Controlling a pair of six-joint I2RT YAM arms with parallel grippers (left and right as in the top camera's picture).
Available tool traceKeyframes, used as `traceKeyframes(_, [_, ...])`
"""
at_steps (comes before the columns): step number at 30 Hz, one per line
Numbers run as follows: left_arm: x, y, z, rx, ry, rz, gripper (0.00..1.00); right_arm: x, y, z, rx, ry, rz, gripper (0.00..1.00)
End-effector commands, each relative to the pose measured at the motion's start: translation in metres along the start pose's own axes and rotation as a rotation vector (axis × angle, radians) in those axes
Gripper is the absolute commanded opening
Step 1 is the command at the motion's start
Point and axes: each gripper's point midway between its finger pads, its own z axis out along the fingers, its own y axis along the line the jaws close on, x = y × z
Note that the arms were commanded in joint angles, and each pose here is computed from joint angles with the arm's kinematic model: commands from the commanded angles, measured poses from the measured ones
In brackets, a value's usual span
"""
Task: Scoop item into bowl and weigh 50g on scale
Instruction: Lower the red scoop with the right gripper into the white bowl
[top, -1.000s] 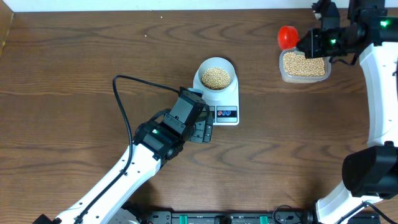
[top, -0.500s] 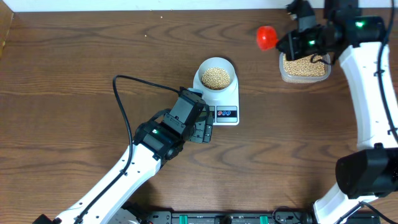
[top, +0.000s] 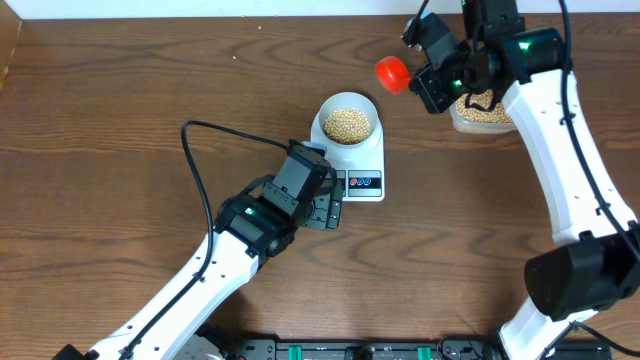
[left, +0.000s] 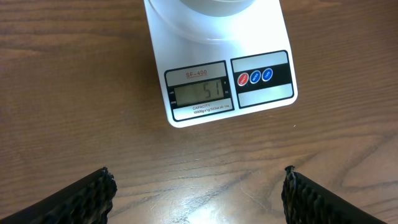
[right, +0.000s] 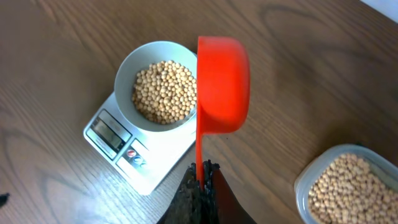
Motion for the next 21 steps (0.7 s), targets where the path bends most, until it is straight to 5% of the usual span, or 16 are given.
traceKeyframes(1, [-0.001, 0.002, 0.000, -0.009, -0.005, 0.004, 0.88, 0.002, 0.005, 0.016, -0.030, 0.022, -0.082, 0.01])
traceKeyframes(21, [-0.001, 0.002, 0.000, -0.009, -0.005, 0.004, 0.88, -0.001, 0.030, 0.069, -0.112, 0.054, -0.244, 0.01])
